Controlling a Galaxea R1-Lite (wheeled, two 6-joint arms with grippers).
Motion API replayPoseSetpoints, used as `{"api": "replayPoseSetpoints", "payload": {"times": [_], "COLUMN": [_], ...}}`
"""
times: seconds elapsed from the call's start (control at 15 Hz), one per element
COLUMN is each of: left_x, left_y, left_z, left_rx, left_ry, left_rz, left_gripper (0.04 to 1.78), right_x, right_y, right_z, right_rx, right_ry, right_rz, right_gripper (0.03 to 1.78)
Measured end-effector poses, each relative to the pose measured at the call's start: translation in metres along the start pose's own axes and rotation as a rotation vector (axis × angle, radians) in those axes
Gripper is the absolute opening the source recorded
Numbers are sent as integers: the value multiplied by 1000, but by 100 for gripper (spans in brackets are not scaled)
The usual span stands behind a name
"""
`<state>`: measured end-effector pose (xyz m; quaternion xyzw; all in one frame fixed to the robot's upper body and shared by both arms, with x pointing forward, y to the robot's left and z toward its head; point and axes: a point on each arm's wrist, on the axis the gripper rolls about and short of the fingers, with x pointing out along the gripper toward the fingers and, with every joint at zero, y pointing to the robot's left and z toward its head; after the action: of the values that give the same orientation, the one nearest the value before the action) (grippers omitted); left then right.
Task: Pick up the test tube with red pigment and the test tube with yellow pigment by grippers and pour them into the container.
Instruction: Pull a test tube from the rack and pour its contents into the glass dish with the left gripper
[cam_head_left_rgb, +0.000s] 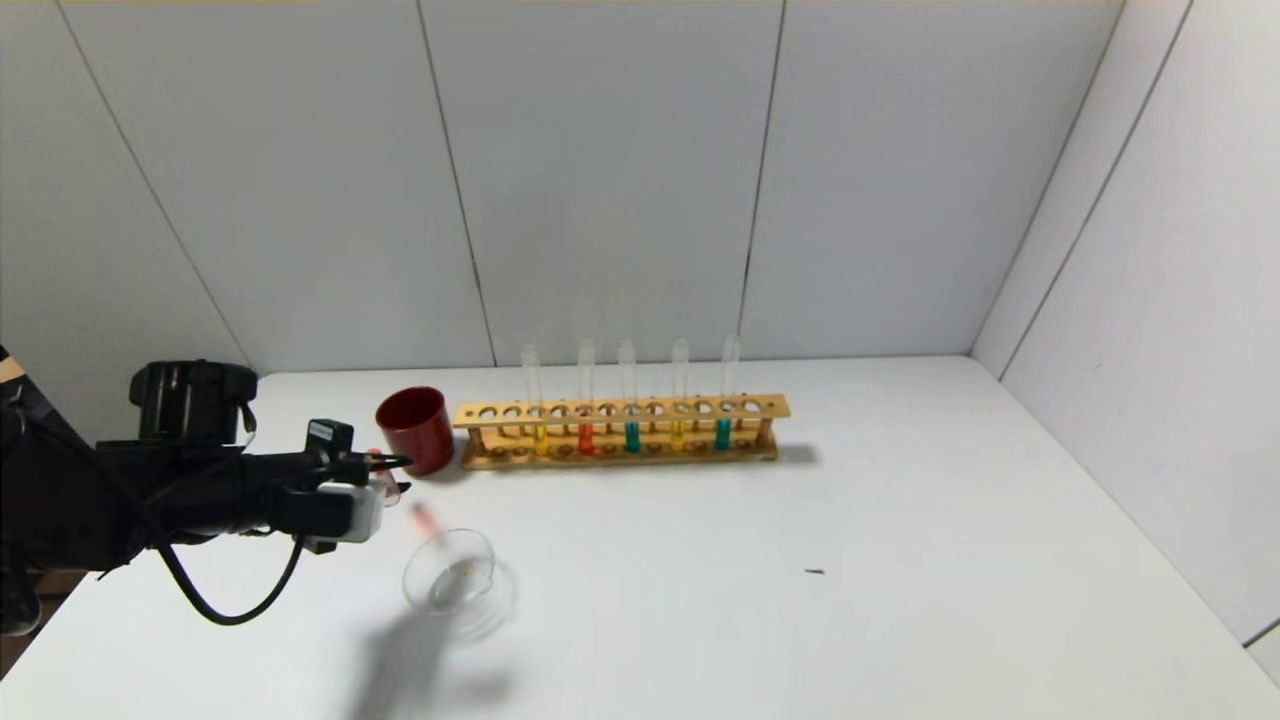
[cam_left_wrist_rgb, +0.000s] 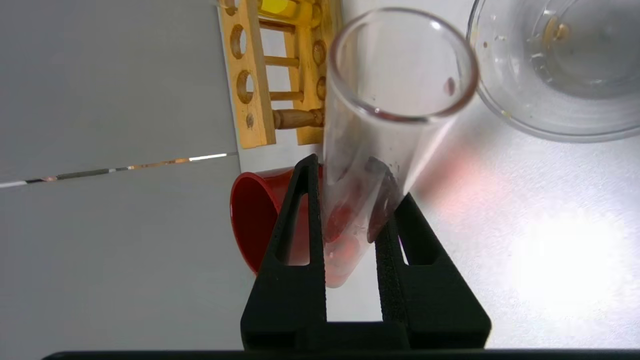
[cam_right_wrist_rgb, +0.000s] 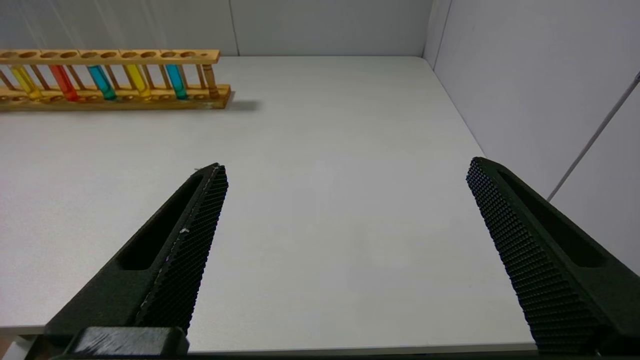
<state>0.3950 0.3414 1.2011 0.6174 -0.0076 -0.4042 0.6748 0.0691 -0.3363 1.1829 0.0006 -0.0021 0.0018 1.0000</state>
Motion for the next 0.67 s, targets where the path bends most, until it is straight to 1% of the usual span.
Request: {"api": "replayPoseSetpoints", "payload": {"times": [0.2,0.4,0.67], "left_x": [3,8,15], "left_y": [0,-1,-4], "left_z": [0,4,2], "left_rx": [66,76,91], "left_ry": [15,11,36], "left_rz": [-8,-25,-49], "left_gripper": [33,33,33], "right_x": [0,0,0], "right_y": [0,0,0], "right_z": [0,0,0], "right_rx": [0,0,0], "right_ry": [0,0,0], "right_rz": [0,0,0], "right_gripper": [175,175,175]}}
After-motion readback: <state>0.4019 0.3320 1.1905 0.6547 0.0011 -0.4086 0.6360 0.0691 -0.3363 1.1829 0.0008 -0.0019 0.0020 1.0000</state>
